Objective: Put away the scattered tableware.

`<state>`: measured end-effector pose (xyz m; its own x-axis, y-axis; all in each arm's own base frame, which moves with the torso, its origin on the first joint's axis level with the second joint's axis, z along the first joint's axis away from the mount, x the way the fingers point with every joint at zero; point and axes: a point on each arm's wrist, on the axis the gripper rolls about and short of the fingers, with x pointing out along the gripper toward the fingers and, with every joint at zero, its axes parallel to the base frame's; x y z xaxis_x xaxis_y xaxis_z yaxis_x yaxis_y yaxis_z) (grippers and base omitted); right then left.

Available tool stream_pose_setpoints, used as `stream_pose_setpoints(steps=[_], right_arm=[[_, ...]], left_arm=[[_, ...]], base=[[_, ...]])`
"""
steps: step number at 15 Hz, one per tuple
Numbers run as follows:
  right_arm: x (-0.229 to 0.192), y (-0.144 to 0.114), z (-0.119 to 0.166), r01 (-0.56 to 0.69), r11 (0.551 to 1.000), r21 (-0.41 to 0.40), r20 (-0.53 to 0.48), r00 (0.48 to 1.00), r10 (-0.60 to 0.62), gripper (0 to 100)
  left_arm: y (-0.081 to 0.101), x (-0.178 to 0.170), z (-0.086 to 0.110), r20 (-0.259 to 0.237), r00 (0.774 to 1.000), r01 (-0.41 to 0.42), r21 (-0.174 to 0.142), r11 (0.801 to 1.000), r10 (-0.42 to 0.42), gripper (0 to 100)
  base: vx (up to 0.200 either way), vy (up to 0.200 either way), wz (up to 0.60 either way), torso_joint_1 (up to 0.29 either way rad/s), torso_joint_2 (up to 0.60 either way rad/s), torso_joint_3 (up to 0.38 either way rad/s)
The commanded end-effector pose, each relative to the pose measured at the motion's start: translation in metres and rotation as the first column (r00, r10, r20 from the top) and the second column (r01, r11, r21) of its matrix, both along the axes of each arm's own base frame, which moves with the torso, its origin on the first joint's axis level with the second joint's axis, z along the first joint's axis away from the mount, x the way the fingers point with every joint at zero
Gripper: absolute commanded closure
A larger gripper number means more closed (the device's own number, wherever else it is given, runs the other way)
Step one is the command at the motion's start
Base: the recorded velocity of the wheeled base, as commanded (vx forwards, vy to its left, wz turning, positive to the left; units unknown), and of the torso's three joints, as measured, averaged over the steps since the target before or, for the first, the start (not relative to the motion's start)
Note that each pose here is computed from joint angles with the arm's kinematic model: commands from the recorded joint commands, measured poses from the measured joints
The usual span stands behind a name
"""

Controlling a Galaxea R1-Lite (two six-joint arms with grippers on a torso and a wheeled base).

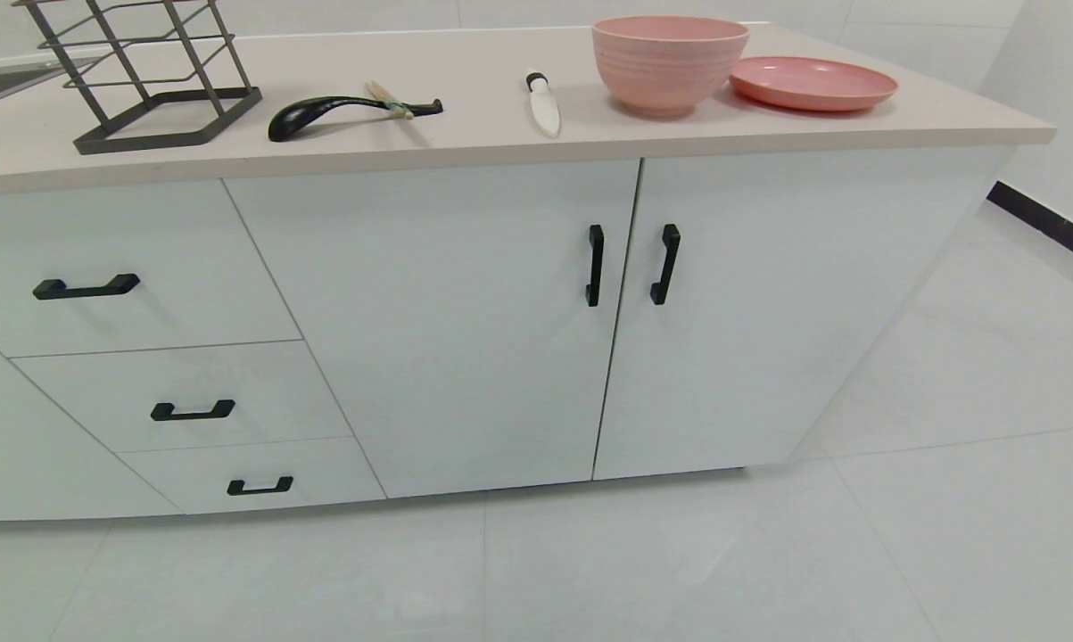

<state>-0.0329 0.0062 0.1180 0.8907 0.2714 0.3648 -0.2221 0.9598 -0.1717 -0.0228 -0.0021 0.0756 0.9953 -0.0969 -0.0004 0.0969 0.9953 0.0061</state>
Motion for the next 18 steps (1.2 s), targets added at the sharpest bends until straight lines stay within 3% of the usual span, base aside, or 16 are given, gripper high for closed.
stream_pose_setpoints(steps=[1,2,4,6,9,12,13,14,18], right_arm=[[-0.002,0.002,0.023,-0.005,1.000,-0.019,-0.051,0.999,0.004,100],[0.000,0.003,0.036,-0.009,1.000,-0.029,-0.082,0.997,0.007,0],[0.021,0.006,0.058,-0.082,0.994,-0.066,-0.182,0.981,0.069,0],[0.056,0.003,0.063,-0.145,0.985,-0.089,-0.318,0.942,0.110,0],[0.100,0.006,0.058,-0.290,0.956,-0.055,-0.480,0.847,0.229,0],[0.129,0.016,0.054,-0.387,0.921,-0.038,-0.529,0.790,0.311,0],[0.146,0.027,0.048,-0.462,0.887,-0.021,-0.568,0.735,0.370,0],[0.154,0.031,0.046,-0.488,0.873,-0.015,-0.583,0.713,0.389,0],[0.180,0.039,0.062,-0.527,0.850,-0.014,-0.566,0.705,0.428,0]], left_arm=[[0.000,0.000,0.000,-0.001,1.000,0.000,0.000,1.000,0.000,0],[0.000,0.000,0.000,-0.001,1.000,0.000,0.000,1.000,0.000,0],[0.000,0.000,0.000,-0.001,1.000,0.000,0.000,1.000,0.000,0],[0.000,0.000,0.000,-0.001,1.000,0.000,0.000,1.000,0.000,0],[0.000,0.000,0.000,-0.001,1.000,0.000,0.000,1.000,0.000,0],[0.000,0.000,0.000,-0.001,1.000,0.000,0.000,1.000,0.000,0],[0.000,0.000,0.000,-0.001,1.000,0.000,0.000,1.000,0.000,0],[0.000,0.000,0.000,-0.001,1.000,0.000,0.000,1.000,0.000,0],[0.000,0.000,0.000,-0.001,1.000,0.000,0.000,1.000,0.000,0]], base=[[0.000,0.000,0.00,0.000,0.00,0.000],[0.000,0.000,0.00,0.000,0.00,0.000],[0.000,0.000,0.00,0.000,0.00,0.000],[0.000,0.000,0.00,0.000,0.00,0.000],[0.000,0.000,0.00,0.000,0.00,0.000],[0.000,0.000,0.00,0.000,0.00,0.000],[0.000,0.000,0.00,0.000,0.00,0.000],[0.000,0.000,0.00,0.000,0.00,0.000],[0.000,0.000,0.00,0.000,0.00,0.000]])
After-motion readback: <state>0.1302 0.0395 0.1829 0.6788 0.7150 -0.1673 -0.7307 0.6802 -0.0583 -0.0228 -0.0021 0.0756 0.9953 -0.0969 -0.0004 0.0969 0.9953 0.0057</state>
